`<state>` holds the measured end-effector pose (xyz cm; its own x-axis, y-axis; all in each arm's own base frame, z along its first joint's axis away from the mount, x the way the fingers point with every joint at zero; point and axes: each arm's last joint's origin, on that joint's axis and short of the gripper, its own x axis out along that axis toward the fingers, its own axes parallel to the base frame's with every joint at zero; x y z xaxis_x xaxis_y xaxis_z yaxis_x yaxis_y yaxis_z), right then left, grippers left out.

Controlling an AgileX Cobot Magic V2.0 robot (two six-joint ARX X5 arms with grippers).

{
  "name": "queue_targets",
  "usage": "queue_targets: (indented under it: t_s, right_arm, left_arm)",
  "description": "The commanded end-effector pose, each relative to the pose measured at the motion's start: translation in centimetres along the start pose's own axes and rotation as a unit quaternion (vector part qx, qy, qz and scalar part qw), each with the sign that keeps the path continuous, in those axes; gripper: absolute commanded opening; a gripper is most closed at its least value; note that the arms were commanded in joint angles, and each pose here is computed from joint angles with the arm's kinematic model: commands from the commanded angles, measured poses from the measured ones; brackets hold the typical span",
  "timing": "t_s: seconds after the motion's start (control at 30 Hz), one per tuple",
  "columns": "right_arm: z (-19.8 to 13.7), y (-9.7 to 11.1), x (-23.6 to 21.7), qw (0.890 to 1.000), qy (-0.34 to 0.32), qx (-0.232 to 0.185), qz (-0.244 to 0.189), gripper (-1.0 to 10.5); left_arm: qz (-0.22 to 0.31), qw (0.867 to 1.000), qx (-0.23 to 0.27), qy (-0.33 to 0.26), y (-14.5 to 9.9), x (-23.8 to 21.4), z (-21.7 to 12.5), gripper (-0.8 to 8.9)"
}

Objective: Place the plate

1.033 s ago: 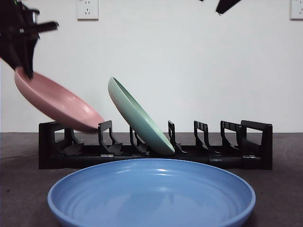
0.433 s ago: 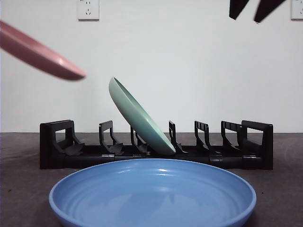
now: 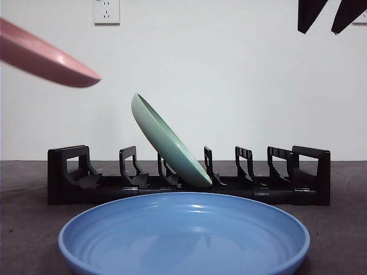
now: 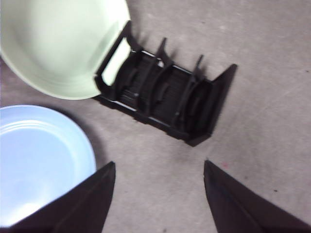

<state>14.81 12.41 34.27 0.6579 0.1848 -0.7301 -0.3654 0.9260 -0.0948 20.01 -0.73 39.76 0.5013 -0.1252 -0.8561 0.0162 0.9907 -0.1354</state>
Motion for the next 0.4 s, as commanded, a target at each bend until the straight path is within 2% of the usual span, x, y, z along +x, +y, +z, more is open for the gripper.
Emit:
queue_targets:
  t_s: [0.03, 0.3, 0.4]
  right_arm:
    - [0.4, 0.1, -0.3, 1.0, -0.008, -0.007, 0.003, 2.9]
    - [0.5, 0.1, -0.3, 1.0, -0.014, -0.008, 0.004, 2.9]
    - [0.6, 0.1, -0.3, 1.0, -0.014, -0.007, 0.004, 2.9]
  left_arm:
    - [-0.015, 1.0, -0.011, -0.007, 0.1, 0.0, -2.5, 0.16]
    - [-0.064, 0.996, -0.065, 0.002, 0.6, 2.5, -10.1, 0.15]
    - [-0.111, 0.989, -0.092, 0.016, 0.6, 4.1, -12.1, 0.15]
